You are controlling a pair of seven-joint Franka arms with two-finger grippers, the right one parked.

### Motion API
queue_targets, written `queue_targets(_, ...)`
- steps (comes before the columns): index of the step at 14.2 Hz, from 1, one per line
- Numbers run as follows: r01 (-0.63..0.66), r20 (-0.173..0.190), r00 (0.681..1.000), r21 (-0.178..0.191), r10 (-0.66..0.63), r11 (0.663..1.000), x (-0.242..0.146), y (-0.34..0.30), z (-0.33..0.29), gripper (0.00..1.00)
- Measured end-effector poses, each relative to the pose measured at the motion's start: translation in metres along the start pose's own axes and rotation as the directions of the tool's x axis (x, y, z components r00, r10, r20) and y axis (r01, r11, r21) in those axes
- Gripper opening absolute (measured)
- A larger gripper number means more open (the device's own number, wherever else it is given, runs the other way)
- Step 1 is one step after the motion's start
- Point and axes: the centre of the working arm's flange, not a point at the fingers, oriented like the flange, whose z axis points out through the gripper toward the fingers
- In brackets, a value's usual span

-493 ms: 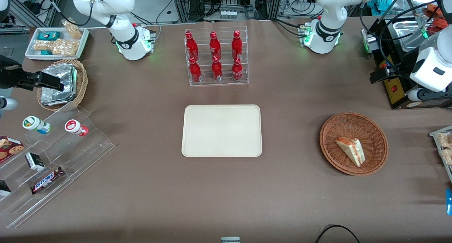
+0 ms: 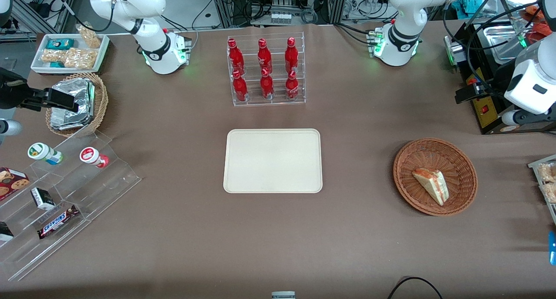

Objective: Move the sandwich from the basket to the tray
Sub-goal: 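Move the left gripper over the wicker basket above the sandwich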

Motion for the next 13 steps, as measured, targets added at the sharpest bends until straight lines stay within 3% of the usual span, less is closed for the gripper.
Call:
queue_targets(4,0.012,0.1,0.995,0.017,-0.013,1.0,0.008,-0.008,0.021,1.0)
queue_targets(9,0.042,0.184,0.982,0.034,-0.048,0.999,0.024,-0.014,0.049,1.0)
queue_targets(11,0.055,0.189,0.98,0.035,-0.06,0.998,0.032,-0.018,0.068,1.0)
queue_targets(13,0.068,0.152,0.986,0.023,-0.071,0.997,0.048,-0.019,0.098,1.0)
